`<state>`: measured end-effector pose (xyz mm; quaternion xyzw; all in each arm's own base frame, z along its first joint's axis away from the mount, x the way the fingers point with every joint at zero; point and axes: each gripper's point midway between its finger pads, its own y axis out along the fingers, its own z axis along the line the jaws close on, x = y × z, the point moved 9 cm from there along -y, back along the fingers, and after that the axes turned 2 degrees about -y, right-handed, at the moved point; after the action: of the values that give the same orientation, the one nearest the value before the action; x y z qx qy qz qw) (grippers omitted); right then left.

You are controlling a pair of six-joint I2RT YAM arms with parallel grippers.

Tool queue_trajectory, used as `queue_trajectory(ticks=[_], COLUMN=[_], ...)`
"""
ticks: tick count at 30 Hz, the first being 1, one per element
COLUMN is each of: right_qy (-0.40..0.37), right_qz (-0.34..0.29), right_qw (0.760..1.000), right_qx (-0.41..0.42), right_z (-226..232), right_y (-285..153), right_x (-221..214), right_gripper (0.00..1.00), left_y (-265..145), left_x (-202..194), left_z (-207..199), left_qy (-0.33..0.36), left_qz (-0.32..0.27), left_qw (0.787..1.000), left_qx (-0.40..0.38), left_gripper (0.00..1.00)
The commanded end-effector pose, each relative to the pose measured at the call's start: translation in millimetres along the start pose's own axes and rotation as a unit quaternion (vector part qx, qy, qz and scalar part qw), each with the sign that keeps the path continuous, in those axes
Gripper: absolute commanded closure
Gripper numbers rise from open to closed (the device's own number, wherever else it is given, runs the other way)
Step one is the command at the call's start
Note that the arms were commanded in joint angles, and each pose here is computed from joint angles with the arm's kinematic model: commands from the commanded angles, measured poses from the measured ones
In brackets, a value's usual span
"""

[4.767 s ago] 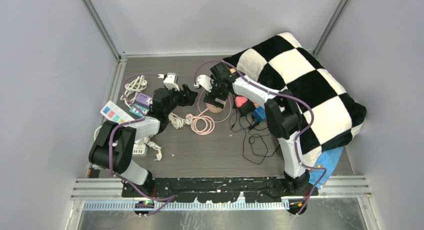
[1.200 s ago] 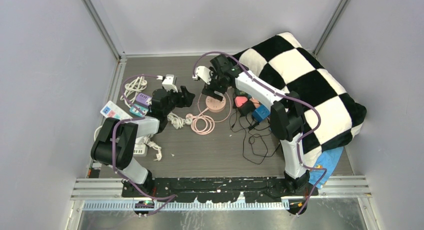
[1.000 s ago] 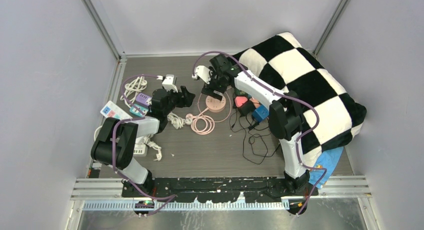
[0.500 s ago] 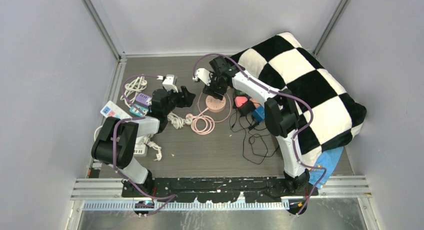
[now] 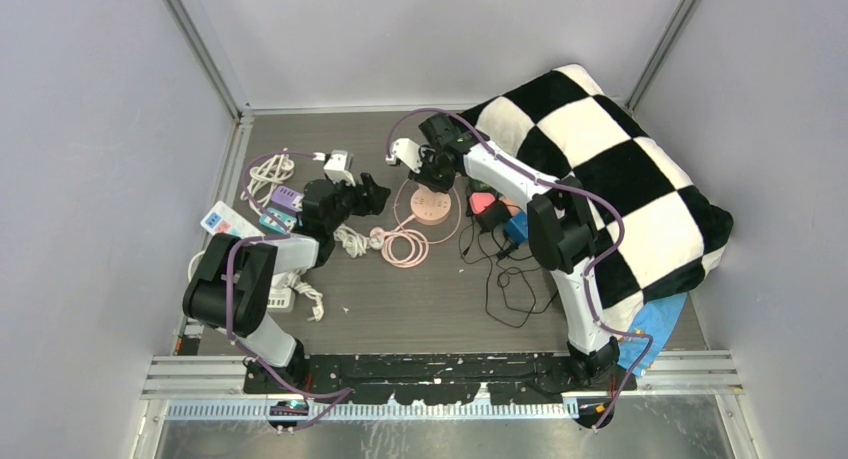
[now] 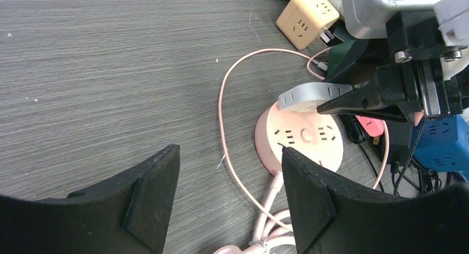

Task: Pull the plug off the socket
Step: Remove the plug from the socket.

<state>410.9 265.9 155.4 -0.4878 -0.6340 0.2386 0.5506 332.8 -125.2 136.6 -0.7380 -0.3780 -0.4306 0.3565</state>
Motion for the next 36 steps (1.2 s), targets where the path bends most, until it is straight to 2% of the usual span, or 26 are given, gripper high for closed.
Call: queue_trajectory(ticks=[1, 6, 9, 10, 15, 27, 31, 36], right_qy=[-0.001, 0.003, 0.008, 0.011, 0.022, 0.072, 0.081, 0.088], right_qz=[-0.02, -0.021, -0.023, -0.023, -0.034, -0.059, -0.067, -0.076], right_qw=[1.0, 1.0, 1.0, 1.0, 0.999, 0.996, 0.994, 0.993], right_qx=[-0.004, -0.004, -0.003, -0.002, -0.005, -0.009, -0.007, -0.005], right_z=[-5, -2, -1, 0, 4, 13, 13, 13], right_y=[-8, -10, -10, -10, -16, -29, -32, -34], right_x=[7, 5, 3, 2, -2, -8, -11, -12], right_gripper=[0.76, 0.86, 0.98, 0.99, 0.99, 0.99, 0.99, 0.99], left_y=[-1, -3, -3, -3, -2, 21, 26, 30], left_x=[13, 15, 16, 16, 17, 14, 12, 11], left_z=[-3, -2, 1, 2, 7, -1, -2, -4], left_qy=[0.012, -0.011, -0.034, -0.04, -0.073, -0.156, -0.178, -0.185], left_qz=[-0.039, -0.054, -0.059, -0.062, -0.065, 0.009, 0.026, 0.037], left_qw=[0.999, 0.997, 0.996, 0.995, 0.99, 0.971, 0.963, 0.959], left_qx=[-0.023, -0.05, -0.065, -0.072, -0.097, -0.183, -0.202, -0.212], left_gripper=[0.32, 0.32, 0.32, 0.32, 0.31, 0.29, 0.2, 0.19])
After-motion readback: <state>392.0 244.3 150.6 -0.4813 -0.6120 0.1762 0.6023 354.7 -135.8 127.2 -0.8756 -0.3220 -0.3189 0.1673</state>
